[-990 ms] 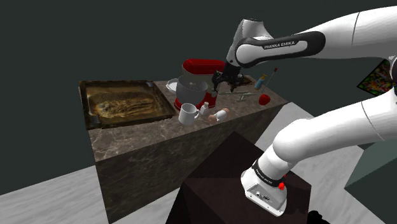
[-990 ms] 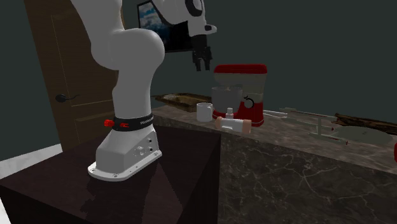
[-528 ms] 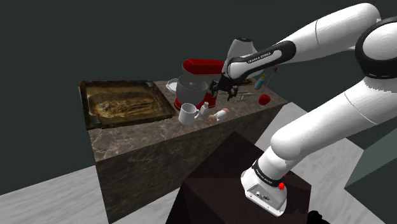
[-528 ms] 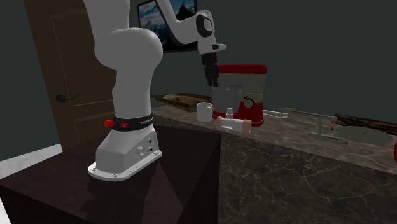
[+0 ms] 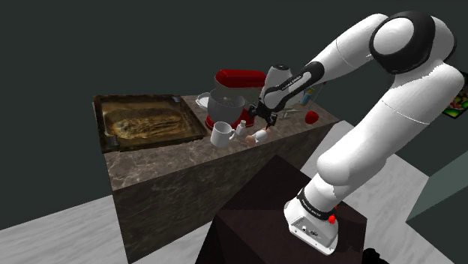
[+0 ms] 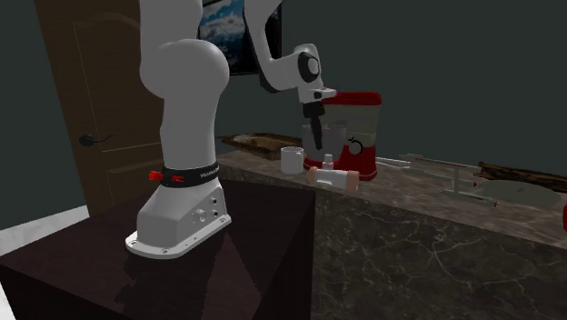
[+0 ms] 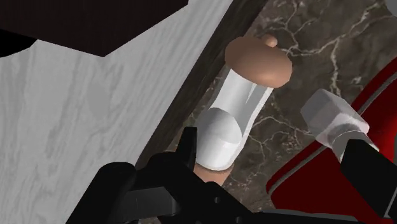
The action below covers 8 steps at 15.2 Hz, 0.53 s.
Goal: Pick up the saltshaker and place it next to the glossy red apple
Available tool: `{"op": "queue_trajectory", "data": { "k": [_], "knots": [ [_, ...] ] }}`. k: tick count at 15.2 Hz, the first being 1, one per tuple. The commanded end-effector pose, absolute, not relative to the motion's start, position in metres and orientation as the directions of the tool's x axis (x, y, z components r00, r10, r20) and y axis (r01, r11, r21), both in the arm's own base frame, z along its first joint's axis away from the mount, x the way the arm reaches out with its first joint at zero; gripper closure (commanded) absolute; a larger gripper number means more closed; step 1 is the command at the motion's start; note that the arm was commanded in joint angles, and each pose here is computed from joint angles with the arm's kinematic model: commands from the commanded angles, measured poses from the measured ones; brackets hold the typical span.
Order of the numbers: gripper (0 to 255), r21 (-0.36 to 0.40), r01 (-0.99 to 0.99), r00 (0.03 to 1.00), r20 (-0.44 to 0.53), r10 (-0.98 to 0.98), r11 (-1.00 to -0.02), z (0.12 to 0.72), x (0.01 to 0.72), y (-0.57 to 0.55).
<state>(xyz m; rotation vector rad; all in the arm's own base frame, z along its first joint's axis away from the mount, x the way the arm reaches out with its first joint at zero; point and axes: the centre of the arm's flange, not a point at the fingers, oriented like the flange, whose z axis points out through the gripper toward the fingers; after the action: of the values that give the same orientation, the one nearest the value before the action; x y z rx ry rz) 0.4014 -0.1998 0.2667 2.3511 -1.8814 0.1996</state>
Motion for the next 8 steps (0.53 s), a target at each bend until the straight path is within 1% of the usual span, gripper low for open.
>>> {"op": "queue_trajectory", "data": {
  "k": [1, 5, 8],
  "knots": [
    [0, 0.004, -0.991, 0.136, 0.183, -0.974, -0.137, 0.241, 0.399, -0.215],
    [0, -0.012, -1.000, -0.013, 0.190, -0.982, 0.011, 0.198, 0.395, -0.242],
    [0, -0.012, -1.000, -0.013, 0.190, -0.982, 0.011, 0.183, 0.396, -0.245]
  ]
}}
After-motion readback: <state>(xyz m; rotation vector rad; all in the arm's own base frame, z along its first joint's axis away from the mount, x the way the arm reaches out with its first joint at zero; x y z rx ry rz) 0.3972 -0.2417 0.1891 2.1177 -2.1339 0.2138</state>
